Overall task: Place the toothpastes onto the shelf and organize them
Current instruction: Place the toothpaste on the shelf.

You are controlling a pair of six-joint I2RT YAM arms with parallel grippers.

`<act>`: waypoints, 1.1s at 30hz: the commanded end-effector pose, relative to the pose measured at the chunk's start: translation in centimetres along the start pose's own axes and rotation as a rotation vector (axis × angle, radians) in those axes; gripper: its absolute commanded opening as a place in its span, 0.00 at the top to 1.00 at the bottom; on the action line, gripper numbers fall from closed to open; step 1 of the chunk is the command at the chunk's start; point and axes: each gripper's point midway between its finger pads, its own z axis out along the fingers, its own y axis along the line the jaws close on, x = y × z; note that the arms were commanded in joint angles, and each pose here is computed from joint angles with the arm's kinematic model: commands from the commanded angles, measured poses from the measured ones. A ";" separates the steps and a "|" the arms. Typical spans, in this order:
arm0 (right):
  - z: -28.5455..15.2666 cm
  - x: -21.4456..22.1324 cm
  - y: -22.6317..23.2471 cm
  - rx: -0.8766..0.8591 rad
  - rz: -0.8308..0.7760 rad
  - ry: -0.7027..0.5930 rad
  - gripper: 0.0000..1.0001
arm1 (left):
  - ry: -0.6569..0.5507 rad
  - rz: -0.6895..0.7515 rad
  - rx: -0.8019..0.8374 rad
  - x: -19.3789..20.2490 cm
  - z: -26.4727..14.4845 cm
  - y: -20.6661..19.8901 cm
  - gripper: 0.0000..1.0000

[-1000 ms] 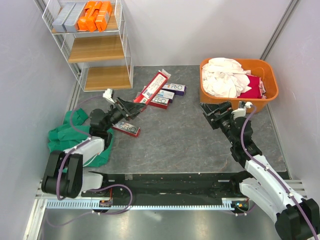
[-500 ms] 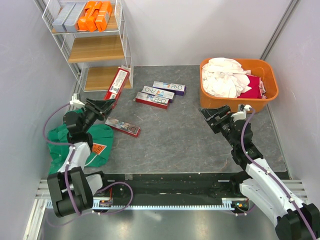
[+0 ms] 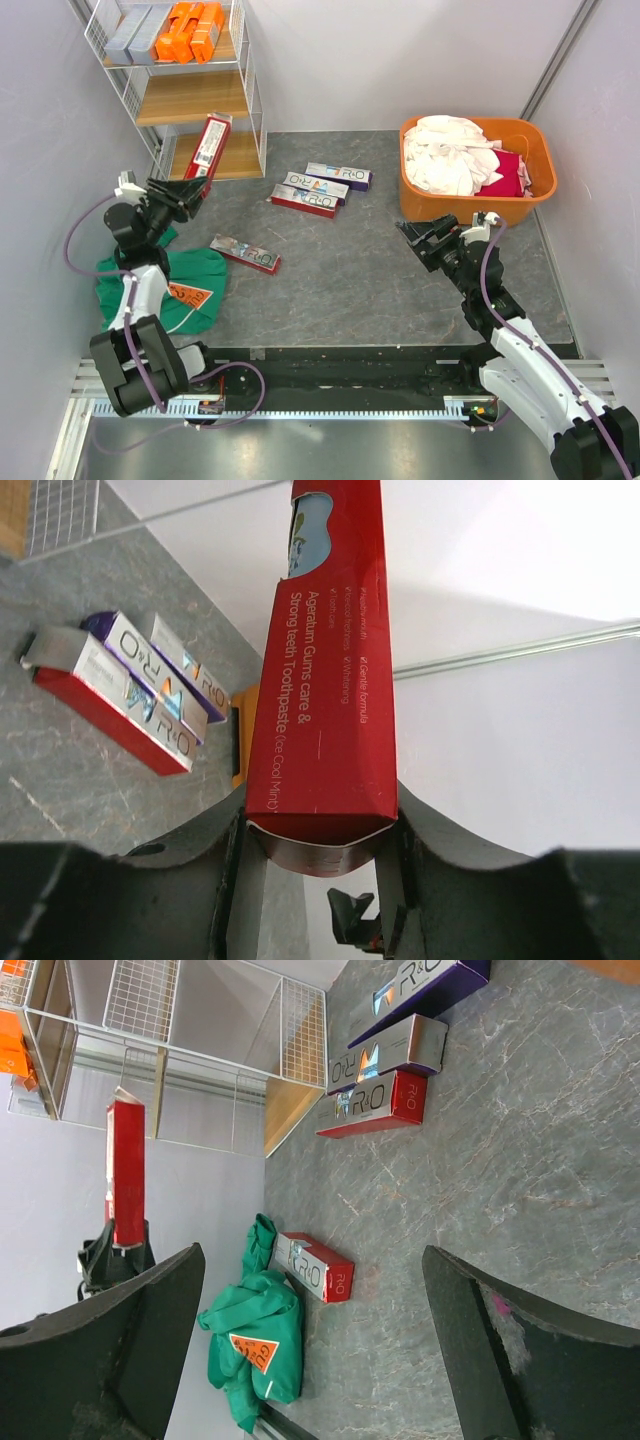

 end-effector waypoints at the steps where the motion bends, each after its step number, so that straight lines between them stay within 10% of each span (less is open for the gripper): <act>1: -0.1 0.0 -0.1 -0.011 -0.016 -0.003 0.02 | -0.047 0.056 0.037 -3.2 1.6 -2.7 0.71; 33: -0.1 0.6 -1.1 0.019 -0.034 0.023 0.02 | -0.224 0.008 -0.081 -17.7 14.1 -1.1 0.69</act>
